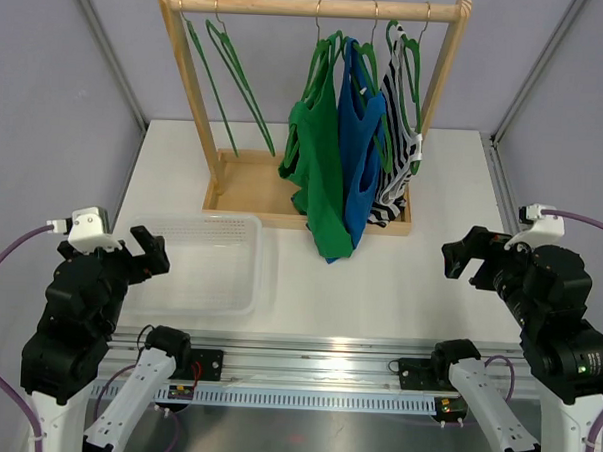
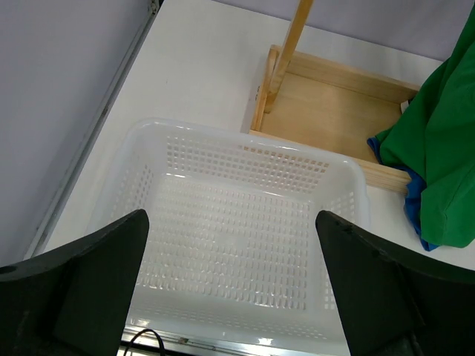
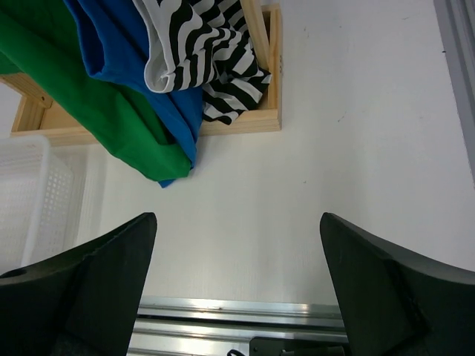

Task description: Remove the tank top from the hanger

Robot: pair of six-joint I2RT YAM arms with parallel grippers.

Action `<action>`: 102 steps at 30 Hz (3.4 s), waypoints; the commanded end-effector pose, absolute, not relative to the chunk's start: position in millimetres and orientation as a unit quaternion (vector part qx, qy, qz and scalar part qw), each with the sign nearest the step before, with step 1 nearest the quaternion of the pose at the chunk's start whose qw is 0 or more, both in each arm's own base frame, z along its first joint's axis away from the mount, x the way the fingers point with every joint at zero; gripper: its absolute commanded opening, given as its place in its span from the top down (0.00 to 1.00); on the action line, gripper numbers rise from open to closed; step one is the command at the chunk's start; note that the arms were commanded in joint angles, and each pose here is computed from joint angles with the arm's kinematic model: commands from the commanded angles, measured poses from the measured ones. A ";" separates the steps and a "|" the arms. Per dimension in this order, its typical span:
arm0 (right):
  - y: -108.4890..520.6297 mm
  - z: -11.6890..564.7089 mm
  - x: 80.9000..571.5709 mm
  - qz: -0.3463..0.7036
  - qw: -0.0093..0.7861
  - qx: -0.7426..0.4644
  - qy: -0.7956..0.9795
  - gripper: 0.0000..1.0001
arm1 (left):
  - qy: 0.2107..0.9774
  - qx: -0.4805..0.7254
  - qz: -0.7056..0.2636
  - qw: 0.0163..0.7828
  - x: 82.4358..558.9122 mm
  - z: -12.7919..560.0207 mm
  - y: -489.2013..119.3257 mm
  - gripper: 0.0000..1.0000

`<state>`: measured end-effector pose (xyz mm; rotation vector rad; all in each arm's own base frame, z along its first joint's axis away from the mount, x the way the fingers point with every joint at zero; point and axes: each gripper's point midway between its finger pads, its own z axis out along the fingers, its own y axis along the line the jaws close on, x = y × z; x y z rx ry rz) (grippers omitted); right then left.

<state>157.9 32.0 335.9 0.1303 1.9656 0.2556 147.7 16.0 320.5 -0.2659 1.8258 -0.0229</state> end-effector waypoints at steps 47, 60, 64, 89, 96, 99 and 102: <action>109.4 447.4 411.3 0.110 0.569 -0.017 0.815 0.49 | 0.809 -0.083 -0.080 0.577 164.2 317.5 -18.3 0.01; 112.2 441.0 437.5 0.096 0.571 -0.023 0.815 0.90 | 0.823 -0.069 -0.087 0.557 170.7 298.1 -26.0 0.01; 112.9 453.4 432.2 0.101 0.582 -0.023 0.806 0.99 | 0.827 -0.062 -0.103 0.550 173.2 293.6 -34.0 0.01; 85.7 502.5 287.6 0.142 0.599 -0.021 0.788 1.00 | 0.713 0.157 -0.359 0.582 163.4 375.3 -142.3 0.01; 82.2 484.1 196.0 0.186 0.568 -0.048 0.800 1.00 | 0.600 0.229 -0.462 0.611 153.7 466.2 -175.7 0.01; 85.2 484.2 158.7 0.219 0.573 -0.066 0.787 1.00 | 0.565 0.235 -0.506 0.608 160.5 499.7 -188.2 0.01; 83.7 477.1 129.0 0.238 0.570 -0.068 0.783 1.00 | 0.550 0.249 -0.511 0.612 171.5 526.2 -206.2 0.01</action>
